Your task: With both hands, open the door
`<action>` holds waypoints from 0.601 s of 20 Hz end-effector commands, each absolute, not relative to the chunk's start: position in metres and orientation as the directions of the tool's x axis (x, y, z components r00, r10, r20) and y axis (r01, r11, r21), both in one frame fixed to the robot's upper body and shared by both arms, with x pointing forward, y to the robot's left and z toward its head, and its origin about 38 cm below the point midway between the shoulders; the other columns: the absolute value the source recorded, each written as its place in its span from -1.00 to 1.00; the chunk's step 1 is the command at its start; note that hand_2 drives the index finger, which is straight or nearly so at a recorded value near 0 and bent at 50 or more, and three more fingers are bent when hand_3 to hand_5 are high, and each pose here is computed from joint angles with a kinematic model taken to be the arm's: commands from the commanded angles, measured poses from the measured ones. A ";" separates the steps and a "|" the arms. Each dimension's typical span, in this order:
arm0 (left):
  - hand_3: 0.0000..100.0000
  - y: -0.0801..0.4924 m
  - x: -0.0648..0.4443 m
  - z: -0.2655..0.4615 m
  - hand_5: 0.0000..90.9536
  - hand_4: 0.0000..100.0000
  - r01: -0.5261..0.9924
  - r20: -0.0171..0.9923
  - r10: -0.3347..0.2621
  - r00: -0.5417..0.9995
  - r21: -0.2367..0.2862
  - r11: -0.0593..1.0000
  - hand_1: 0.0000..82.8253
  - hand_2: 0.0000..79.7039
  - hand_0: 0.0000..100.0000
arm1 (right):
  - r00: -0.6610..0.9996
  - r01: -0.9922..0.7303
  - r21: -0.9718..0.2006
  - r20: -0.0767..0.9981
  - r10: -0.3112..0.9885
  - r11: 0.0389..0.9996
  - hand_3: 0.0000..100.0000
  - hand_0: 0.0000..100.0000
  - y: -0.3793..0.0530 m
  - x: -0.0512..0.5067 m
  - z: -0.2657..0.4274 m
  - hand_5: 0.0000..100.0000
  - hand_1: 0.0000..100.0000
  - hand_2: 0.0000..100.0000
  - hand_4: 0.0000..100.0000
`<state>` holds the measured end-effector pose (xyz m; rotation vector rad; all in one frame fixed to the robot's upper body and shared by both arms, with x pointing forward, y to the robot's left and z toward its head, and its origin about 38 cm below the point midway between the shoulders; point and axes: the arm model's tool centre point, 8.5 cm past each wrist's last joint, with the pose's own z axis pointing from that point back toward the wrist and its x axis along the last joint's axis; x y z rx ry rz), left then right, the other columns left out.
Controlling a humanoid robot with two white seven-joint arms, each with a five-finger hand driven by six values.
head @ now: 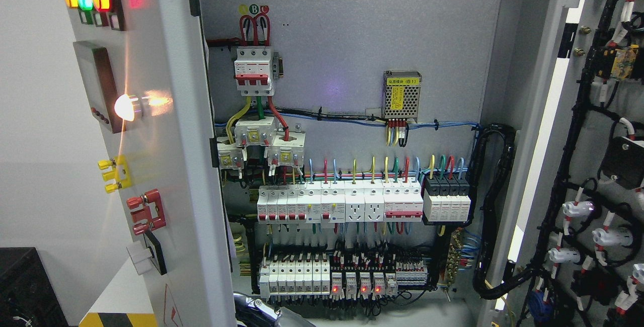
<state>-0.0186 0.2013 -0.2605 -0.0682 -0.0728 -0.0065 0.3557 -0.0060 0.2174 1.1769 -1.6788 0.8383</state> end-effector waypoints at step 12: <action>-1.00 0.201 -0.017 -0.261 -1.00 -1.00 0.009 0.075 -0.004 0.997 -0.067 0.998 -1.00 -1.00 -1.00 | -0.085 -0.975 -0.014 0.946 -0.312 0.222 -1.00 -0.62 0.031 0.343 0.214 -1.00 -1.00 -1.00 -1.00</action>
